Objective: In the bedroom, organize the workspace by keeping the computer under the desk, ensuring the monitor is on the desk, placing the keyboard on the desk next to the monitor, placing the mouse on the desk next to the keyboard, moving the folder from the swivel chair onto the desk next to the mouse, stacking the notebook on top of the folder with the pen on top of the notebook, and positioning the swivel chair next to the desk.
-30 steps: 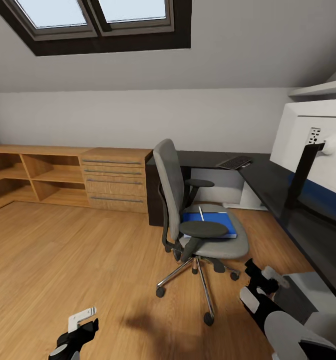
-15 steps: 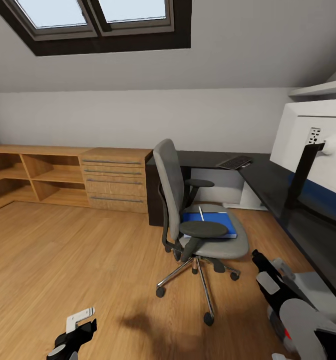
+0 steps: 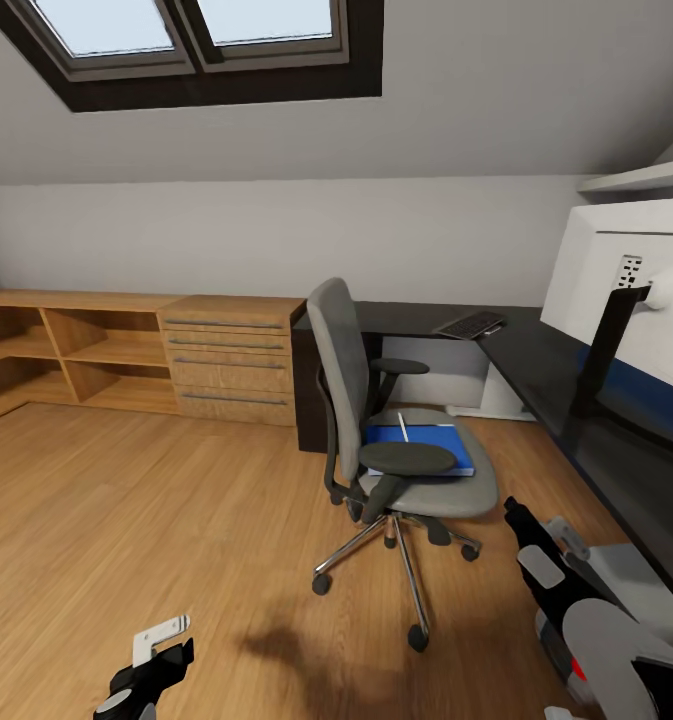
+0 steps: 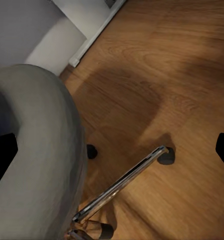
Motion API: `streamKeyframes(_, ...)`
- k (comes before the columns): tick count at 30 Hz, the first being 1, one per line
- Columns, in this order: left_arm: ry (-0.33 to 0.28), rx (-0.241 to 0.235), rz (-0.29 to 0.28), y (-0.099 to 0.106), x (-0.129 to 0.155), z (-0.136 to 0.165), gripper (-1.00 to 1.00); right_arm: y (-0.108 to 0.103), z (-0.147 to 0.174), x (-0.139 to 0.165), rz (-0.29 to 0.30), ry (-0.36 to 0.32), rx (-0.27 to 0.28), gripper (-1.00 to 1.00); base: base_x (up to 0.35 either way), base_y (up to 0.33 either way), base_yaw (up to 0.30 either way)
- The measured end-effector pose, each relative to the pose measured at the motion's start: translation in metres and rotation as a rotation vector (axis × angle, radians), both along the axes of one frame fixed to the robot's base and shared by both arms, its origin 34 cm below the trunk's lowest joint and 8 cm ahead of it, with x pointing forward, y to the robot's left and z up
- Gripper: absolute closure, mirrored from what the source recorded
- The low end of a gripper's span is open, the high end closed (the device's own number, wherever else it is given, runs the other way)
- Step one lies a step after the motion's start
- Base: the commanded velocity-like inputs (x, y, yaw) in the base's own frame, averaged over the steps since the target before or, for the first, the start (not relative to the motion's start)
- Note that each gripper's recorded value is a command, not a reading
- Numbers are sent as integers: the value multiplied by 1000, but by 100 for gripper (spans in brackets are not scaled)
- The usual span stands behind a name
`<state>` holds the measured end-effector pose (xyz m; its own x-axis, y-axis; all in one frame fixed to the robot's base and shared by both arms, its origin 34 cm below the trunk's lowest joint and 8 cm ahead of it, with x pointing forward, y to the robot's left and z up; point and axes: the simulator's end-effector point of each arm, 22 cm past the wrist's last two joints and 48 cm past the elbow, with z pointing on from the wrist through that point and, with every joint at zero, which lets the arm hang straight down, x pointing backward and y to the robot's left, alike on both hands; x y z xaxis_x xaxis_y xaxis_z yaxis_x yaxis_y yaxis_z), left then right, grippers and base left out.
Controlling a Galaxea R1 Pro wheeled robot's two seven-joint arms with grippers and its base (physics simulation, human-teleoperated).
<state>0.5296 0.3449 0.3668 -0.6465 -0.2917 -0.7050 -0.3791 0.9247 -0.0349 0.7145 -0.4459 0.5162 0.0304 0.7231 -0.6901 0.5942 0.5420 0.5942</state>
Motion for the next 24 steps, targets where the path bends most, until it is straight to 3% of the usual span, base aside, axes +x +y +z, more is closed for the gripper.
streamKeyframes(12, 0, 0, 1, 0, 0, 0, -100, 3, -1, 0, -3, -2, 4, -100, 0, 0, 0)
streamKeyframes(17, -1, 0, 4, 2, 0, 0, -100, 0, -1, -1, -7, 1, 1, -100, 261, 167, 0)
streamKeyframes(24, 0, 1, 4, 2, 0, 0, -100, -4, 2, -2, -20, -10, -12, -100, 61, 53, -79)
